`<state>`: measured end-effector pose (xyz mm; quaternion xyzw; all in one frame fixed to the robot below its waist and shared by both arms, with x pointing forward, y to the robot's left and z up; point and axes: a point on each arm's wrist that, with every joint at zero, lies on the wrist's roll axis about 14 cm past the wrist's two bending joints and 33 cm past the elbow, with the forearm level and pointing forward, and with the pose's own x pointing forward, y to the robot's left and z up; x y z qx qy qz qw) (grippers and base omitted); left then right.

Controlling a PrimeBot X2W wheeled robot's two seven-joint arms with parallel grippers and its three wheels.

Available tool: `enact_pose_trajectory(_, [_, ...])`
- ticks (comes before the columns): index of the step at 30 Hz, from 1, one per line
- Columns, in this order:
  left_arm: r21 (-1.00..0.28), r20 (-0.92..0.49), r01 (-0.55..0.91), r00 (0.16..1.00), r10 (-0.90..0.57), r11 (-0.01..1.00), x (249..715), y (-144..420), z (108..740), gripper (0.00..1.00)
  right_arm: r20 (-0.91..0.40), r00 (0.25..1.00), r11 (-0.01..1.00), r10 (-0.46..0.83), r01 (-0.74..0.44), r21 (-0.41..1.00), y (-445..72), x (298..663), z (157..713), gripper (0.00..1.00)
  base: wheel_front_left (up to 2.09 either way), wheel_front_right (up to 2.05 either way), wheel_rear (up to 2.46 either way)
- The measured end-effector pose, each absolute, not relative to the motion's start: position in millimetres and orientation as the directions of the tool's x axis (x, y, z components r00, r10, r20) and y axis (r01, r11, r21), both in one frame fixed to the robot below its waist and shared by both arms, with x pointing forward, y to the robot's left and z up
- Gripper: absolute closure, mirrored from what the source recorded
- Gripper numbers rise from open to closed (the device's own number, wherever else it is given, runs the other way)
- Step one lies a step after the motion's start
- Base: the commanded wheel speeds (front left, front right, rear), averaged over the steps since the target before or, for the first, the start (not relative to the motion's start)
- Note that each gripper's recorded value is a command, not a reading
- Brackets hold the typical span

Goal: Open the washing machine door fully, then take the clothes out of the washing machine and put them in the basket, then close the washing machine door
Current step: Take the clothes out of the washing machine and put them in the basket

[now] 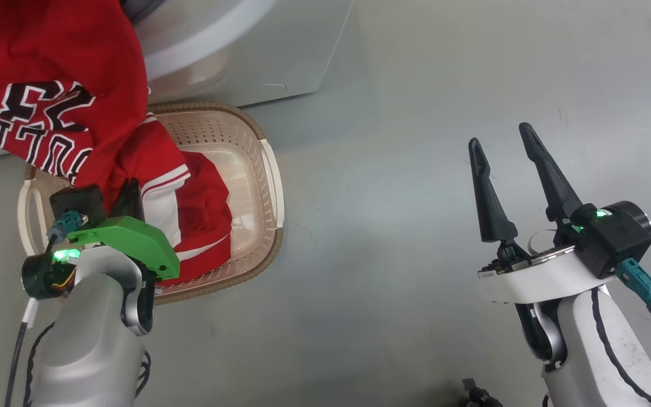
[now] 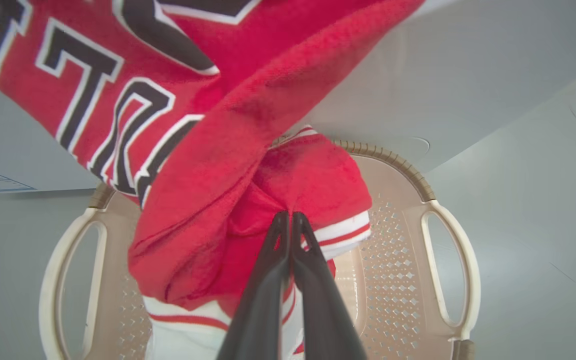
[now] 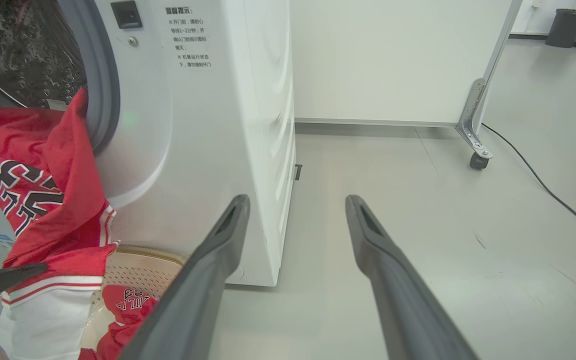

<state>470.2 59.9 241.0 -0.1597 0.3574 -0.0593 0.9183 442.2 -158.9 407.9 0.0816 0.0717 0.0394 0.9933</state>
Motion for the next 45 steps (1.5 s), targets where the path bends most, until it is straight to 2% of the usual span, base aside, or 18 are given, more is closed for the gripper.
enact_pose_trajectory(2, [-0.344,-0.649,-0.004,0.724,-0.235,0.939,469.0,55.4,233.3,1.0,-0.144,0.986,0.985,0.08,-0.057,0.162,-162.6,442.7,404.7,0.0,0.0,0.0,0.0])
enact_pose_trajectory(3, [-0.344,-0.653,-0.003,0.719,-0.237,0.939,468.5,53.9,230.3,0.97,-0.147,0.986,0.985,0.077,-0.053,0.161,-163.9,443.1,403.8,0.0,0.0,0.0,0.0])
enact_pose_trajectory(5, [-0.347,-0.662,-0.004,0.71,-0.242,0.938,467.7,51.4,225.2,0.53,-0.153,0.986,0.986,0.07,-0.045,0.162,-166.2,442.7,401.8,0.0,0.0,0.0,0.0])
enact_pose_trajectory(6, [-0.35,-0.664,-0.004,0.706,-0.245,0.937,467.6,50.5,223.6,0.22,-0.156,0.985,0.986,0.068,-0.042,0.161,-167.0,442.2,400.7,0.0,0.0,0.0,0.0])
enact_pose_trajectory(7, [-0.349,-0.665,-0.005,0.706,-0.243,0.937,467.6,50.4,222.5,0.05,-0.159,0.985,0.986,0.066,-0.04,0.16,-167.6,441.9,400.1,0.0,0.0,0.0,0.0])
enact_pose_trajectory(8, [-0.346,-0.667,-0.008,0.705,-0.24,0.938,467.2,50.9,221.5,0.0,-0.16,0.985,0.986,0.065,-0.039,0.16,-167.9,441.8,399.9,0.0,0.0,0.0,0.0])
enact_pose_trajectory(19, [-0.346,-0.621,0.019,0.745,-0.244,0.938,466.6,54.8,236.9,0.0,-0.14,0.988,0.987,0.059,-0.036,0.159,-169.4,441.1,409.2,0.0,0.0,0.0,0.0])
enact_pose_trajectory(33, [-0.332,-0.466,0.087,0.85,-0.244,0.939,487.5,65.1,298.8,0.0,-0.095,0.993,0.985,0.073,-0.057,0.164,-164.1,439.3,428.3,0.0,0.0,0.0,0.0])
enact_pose_trajectory(40, [-0.331,-0.264,0.114,0.942,-0.208,0.937,513.1,79.3,369.8,0.0,-0.087,0.992,0.984,0.091,-0.076,0.164,-158.3,432.4,433.9,0.0,0.0,0.0,0.0])
enact_pose_trajectory(45, [-0.301,-0.194,0.117,0.964,-0.181,0.947,504.1,93.3,397.2,0.0,-0.063,0.992,0.982,0.113,-0.101,0.16,-151.4,432.0,443.3,0.0,0.0,0.0,0.0])
